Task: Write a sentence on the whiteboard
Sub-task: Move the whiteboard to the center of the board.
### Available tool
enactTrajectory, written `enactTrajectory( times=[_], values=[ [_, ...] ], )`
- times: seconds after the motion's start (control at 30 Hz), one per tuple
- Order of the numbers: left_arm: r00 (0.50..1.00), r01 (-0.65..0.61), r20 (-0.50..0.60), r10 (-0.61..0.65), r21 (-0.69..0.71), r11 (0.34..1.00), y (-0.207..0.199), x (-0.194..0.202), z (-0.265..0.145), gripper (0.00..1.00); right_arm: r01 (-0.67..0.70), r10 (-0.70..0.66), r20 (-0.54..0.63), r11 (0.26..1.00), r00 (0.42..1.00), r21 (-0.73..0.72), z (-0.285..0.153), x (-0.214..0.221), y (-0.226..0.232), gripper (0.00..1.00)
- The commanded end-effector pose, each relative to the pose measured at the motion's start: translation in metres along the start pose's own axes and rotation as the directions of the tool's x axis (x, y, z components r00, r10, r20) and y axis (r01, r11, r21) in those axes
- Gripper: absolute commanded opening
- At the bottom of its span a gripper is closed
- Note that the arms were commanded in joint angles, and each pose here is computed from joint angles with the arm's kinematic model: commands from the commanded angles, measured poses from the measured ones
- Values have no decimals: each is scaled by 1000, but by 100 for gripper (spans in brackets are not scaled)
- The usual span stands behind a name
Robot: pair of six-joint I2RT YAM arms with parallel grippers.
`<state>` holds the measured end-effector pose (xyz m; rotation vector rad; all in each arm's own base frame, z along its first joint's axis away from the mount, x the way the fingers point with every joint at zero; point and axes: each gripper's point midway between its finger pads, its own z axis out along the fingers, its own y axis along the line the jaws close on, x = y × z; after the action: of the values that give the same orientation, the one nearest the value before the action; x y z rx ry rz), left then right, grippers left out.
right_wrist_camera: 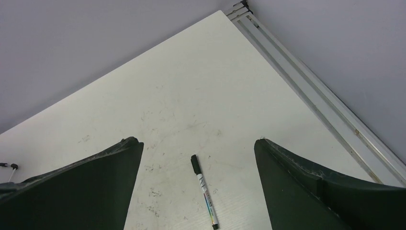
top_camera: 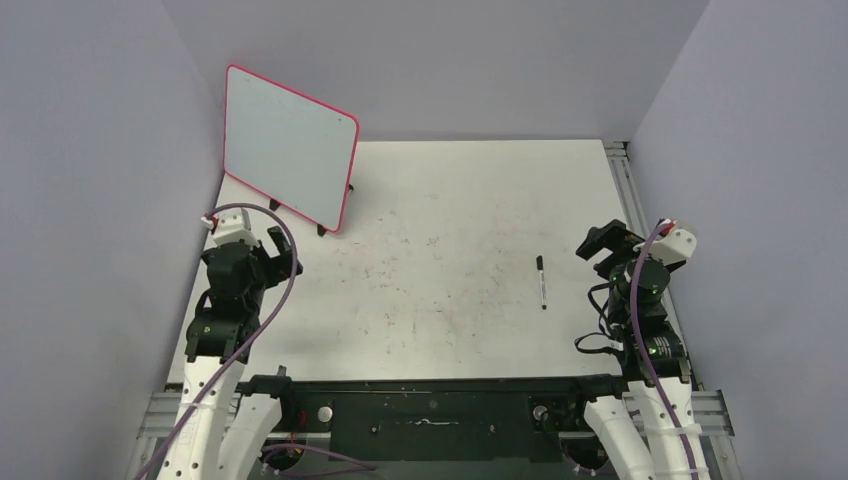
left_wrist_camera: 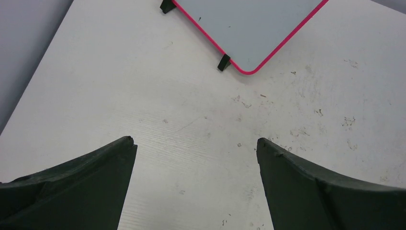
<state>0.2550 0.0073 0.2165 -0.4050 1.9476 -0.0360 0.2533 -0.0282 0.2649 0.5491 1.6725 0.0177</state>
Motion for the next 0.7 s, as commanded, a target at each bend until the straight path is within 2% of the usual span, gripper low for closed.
enactTrajectory(
  times=[0.0, 0.3, 0.47, 0.6, 0.67],
  values=[
    [999, 25, 29, -25, -5, 1000, -3, -19, -2, 96, -2, 2, 31, 1000, 1000, -10, -4, -13, 3, 90],
    [999, 0, -48, 0, -2, 1000, -9, -5, 12, 96, 21, -21, 5, 995, 1000, -97, -1, -6, 18, 90],
    [995, -26, -95, 33, 70, 997, -33, 1, 28, 96, 23, -25, -11, 992, 1000, -123, -1, -3, 23, 90],
    [988, -49, -131, 79, 218, 975, -62, 10, 52, 96, 24, -26, -14, 989, 1000, -145, -3, -3, 27, 90],
    [979, -94, -159, 129, 212, 973, -60, 12, 70, 96, 25, -27, -14, 988, 1000, -153, -4, -4, 28, 90]
  ],
)
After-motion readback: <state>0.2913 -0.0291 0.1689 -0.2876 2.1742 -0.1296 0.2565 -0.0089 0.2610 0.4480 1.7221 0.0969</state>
